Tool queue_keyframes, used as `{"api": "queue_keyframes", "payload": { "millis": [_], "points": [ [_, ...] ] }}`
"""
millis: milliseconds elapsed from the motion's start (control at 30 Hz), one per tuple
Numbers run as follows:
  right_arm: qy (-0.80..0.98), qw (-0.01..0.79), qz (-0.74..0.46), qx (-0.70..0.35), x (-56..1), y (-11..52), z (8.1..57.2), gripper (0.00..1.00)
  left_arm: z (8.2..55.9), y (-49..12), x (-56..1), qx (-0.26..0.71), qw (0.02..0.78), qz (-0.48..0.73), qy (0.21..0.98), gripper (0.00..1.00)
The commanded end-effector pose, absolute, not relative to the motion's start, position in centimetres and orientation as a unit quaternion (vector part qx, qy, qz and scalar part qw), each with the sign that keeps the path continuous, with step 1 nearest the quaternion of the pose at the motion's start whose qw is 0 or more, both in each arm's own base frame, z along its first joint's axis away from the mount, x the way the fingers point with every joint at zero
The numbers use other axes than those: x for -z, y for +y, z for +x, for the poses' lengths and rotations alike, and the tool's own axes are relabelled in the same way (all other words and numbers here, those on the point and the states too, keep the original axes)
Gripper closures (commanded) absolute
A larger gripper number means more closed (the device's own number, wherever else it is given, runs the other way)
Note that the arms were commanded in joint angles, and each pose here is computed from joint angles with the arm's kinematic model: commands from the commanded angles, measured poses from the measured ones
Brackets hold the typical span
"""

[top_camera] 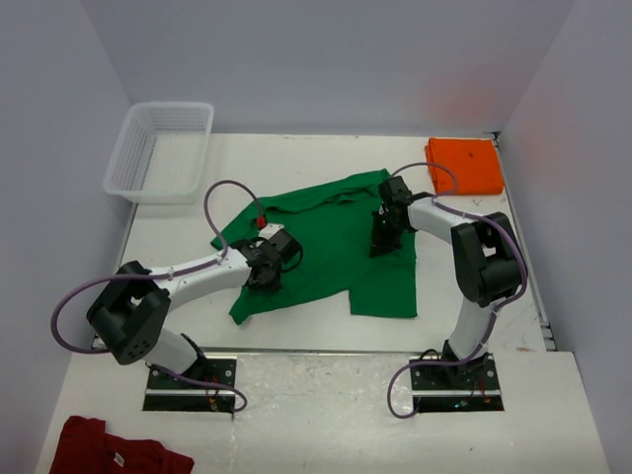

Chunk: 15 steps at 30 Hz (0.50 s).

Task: Fold and stack the t-shirts
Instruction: Flatten out the tshirt

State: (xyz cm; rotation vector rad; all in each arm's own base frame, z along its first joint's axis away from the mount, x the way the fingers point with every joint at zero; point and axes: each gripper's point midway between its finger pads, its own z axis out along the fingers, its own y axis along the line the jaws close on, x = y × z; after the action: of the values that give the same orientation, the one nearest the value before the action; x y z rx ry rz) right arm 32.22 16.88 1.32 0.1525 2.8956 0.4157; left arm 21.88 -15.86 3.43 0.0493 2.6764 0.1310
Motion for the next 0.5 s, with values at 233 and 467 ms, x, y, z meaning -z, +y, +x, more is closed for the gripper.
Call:
{"api": "queue_keyframes", "payload": {
  "millis": [233,467],
  "points": [
    [0.979,0.126,0.044,-0.157,-2.8,17.0,32.2,1.00,23.5,-17.5,-3.3,-0.031,0.247,0.013,0.969,0.71],
    [0.979,0.123,0.045,-0.156,-2.4,17.1,32.2,1.00,25.1,-17.8,-3.1,-0.053,0.258,0.017,0.964,0.75]
  ]
}}
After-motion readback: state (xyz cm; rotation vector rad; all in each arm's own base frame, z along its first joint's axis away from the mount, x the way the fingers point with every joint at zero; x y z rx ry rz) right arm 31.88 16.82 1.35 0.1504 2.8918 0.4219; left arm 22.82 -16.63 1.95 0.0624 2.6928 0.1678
